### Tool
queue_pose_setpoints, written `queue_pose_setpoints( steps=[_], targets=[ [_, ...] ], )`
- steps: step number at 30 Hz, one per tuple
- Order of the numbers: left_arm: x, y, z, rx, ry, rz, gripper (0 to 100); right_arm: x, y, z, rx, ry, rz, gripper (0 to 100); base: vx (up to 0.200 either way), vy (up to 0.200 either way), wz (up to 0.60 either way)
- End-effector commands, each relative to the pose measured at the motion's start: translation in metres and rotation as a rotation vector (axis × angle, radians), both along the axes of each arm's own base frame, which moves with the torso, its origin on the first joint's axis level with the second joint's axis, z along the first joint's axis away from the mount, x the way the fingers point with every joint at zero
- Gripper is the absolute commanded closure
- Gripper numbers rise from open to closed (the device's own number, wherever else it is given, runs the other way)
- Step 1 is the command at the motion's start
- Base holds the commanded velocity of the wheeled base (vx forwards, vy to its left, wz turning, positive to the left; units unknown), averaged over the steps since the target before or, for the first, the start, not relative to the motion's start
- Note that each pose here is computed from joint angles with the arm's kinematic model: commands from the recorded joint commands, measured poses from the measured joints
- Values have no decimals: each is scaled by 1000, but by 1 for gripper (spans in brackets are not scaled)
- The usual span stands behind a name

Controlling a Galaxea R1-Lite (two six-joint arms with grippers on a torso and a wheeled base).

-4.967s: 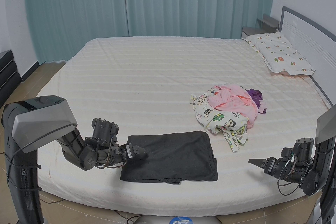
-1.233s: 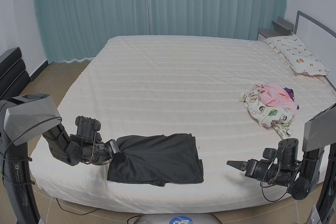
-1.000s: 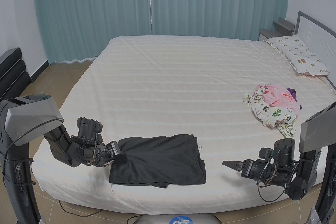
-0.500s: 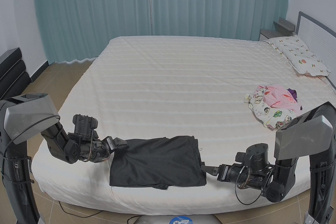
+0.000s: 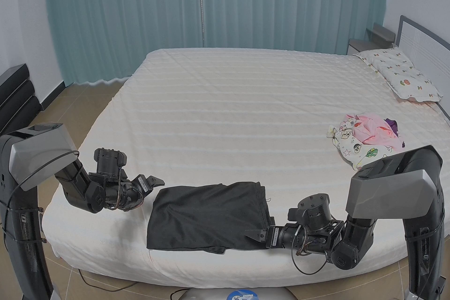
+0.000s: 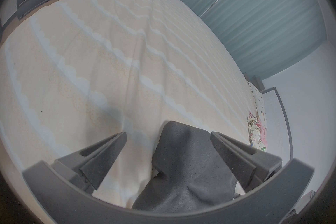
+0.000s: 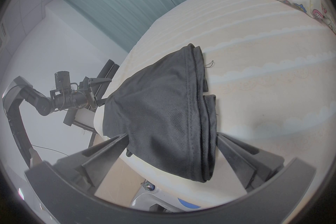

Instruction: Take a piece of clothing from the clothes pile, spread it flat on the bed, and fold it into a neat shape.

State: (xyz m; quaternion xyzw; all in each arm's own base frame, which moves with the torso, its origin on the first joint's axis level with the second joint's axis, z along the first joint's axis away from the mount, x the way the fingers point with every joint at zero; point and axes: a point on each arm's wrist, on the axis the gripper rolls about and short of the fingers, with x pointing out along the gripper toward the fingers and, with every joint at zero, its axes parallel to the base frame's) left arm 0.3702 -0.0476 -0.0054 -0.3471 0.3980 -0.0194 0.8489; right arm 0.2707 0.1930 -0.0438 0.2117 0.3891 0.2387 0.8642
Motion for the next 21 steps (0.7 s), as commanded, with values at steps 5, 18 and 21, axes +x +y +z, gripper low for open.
queue_pose_setpoints(
  steps=[5,18,21],
  targets=[
    [3,-2,-1,0,-4,-2,0,-4,-2,1,-16,12,1,100,0,0,0],
    [13,-26,-9,8,-16,-59,0,-14,-10,5,-35,22,-16,100,0,0,0],
    [13,-32,-9,14,-21,-74,0,-14,-10,5,-36,23,-16,100,0,0,0]
  ],
)
